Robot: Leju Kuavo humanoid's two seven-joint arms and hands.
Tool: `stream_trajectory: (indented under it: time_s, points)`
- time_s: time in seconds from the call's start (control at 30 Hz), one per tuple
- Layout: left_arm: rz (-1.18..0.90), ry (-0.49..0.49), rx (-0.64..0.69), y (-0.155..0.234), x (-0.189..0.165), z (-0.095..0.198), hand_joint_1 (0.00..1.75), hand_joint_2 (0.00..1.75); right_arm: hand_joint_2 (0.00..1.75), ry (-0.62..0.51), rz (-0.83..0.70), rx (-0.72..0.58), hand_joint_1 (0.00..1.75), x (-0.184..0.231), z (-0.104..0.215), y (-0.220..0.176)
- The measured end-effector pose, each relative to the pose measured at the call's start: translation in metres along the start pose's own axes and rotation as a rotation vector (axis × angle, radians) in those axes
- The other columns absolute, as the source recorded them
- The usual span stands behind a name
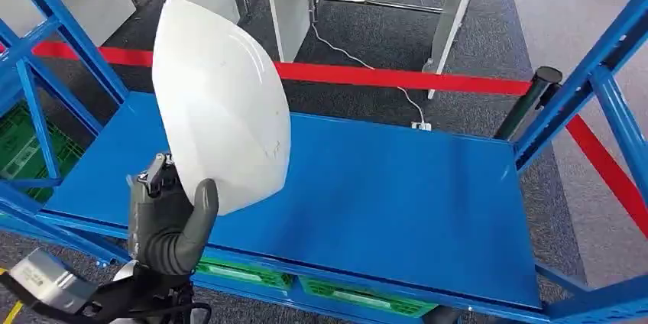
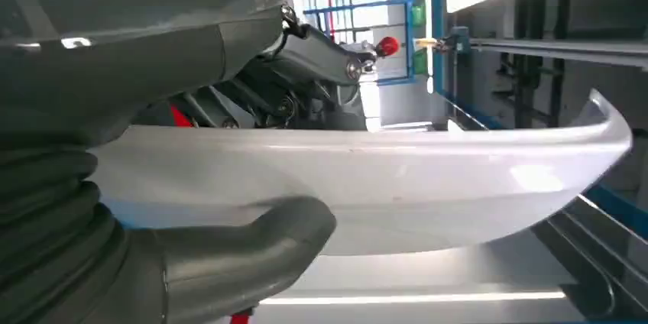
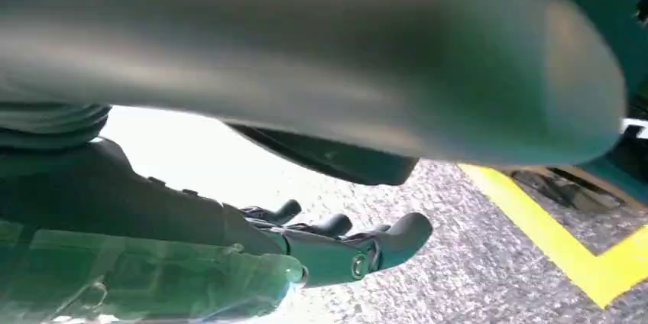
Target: Take the parts from the cabinet and place them on the table.
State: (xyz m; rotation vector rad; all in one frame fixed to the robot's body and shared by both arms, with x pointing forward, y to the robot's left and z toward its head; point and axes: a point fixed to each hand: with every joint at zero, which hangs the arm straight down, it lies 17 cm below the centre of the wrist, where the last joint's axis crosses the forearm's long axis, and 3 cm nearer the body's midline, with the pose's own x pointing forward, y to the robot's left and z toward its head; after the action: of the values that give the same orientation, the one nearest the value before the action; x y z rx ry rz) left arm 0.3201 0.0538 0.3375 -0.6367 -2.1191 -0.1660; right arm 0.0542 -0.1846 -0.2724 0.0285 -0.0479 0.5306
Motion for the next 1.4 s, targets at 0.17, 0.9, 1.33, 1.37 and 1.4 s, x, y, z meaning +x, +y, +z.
stream_trajectory:
  time_s: [0.17,0.9,1.33,1.37,1.4]
  points:
    - [-0.002,0.010,0.002,0.0012,-0.0041,0.0011,1.75,1.75,0.00,0.001,0.000,-0.001,0.00,-0.0009,-0.0001,-0.0007]
    - [0.004,0.013,0.000,0.0018,-0.0061,0.0012,1.75,1.75,0.00,0.003,0.000,-0.008,0.00,-0.0012,-0.0004,-0.0049]
    - [0.001,0.018,0.003,0.0049,-0.0086,0.0011,1.75,1.75,0.00,0.006,-0.001,-0.013,0.00,0.0007,-0.0002,-0.0072]
    - [0.001,0.019,0.004,0.0050,-0.0086,0.0013,1.75,1.75,0.00,0.005,-0.001,-0.013,0.00,0.0010,-0.0002,-0.0073]
    - [0.002,0.021,0.005,0.0052,-0.0092,0.0018,1.75,1.75,0.00,0.008,-0.001,-0.012,0.00,-0.0010,-0.0004,-0.0064]
